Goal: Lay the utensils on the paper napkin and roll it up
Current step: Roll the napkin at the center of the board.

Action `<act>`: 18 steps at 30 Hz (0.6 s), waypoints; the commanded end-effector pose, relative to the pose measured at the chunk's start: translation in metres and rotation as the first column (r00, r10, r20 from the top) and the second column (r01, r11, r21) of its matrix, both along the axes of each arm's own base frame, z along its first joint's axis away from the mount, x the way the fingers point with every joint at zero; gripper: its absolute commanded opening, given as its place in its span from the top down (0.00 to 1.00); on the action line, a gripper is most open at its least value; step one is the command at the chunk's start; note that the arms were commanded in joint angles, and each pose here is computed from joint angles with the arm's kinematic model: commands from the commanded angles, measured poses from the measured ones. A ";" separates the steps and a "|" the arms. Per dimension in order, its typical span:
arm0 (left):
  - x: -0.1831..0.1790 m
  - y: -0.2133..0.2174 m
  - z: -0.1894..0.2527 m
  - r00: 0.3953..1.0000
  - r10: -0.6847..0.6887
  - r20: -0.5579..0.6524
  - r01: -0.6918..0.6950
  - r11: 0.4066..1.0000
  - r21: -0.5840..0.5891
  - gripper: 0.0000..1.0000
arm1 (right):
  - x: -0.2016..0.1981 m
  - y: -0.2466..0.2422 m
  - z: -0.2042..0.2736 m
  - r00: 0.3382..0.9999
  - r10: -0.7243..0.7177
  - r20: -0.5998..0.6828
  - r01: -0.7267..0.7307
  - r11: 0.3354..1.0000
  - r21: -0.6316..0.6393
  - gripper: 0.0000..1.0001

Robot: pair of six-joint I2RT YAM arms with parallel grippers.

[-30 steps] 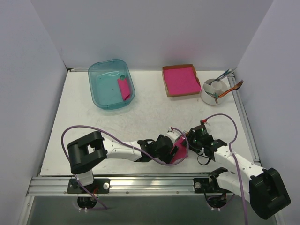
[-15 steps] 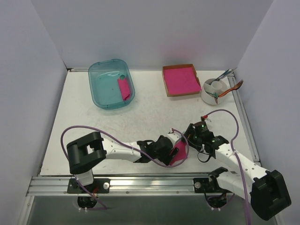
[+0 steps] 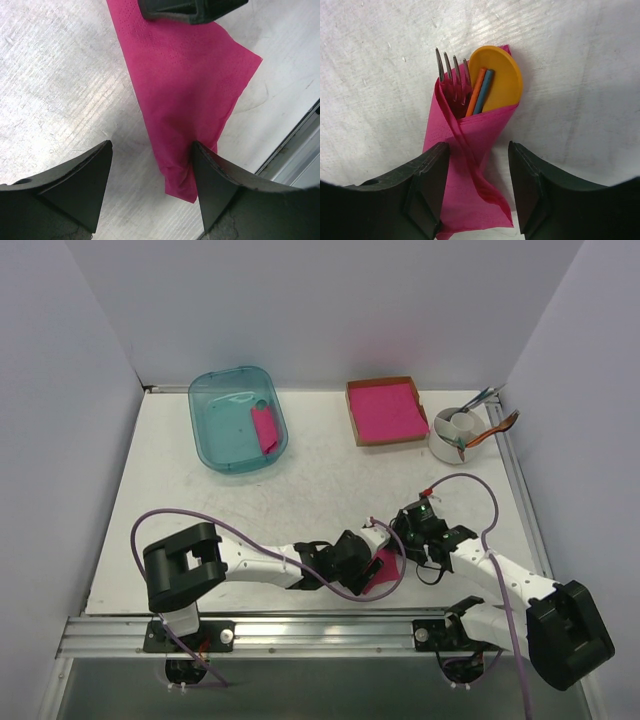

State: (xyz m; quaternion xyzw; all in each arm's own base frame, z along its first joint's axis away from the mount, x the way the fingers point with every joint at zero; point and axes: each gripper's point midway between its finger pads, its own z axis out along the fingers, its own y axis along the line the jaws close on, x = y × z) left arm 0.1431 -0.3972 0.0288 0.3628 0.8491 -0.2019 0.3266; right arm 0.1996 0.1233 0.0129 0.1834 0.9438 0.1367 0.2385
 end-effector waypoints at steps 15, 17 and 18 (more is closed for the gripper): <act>-0.009 0.010 -0.013 0.998 -0.067 0.006 0.066 0.993 0.102 0.26 | 0.001 0.007 0.007 1.000 0.026 0.014 -0.026 1.000 -0.002 0.77; -0.009 0.009 -0.012 0.998 -0.067 0.000 0.067 0.993 0.095 0.26 | 0.000 0.008 0.006 1.000 0.026 0.009 -0.026 1.000 0.001 0.78; -0.009 0.009 -0.011 0.998 -0.069 -0.002 0.069 0.993 0.093 0.26 | -0.001 0.008 0.004 1.000 0.027 0.005 -0.027 1.000 -0.001 0.78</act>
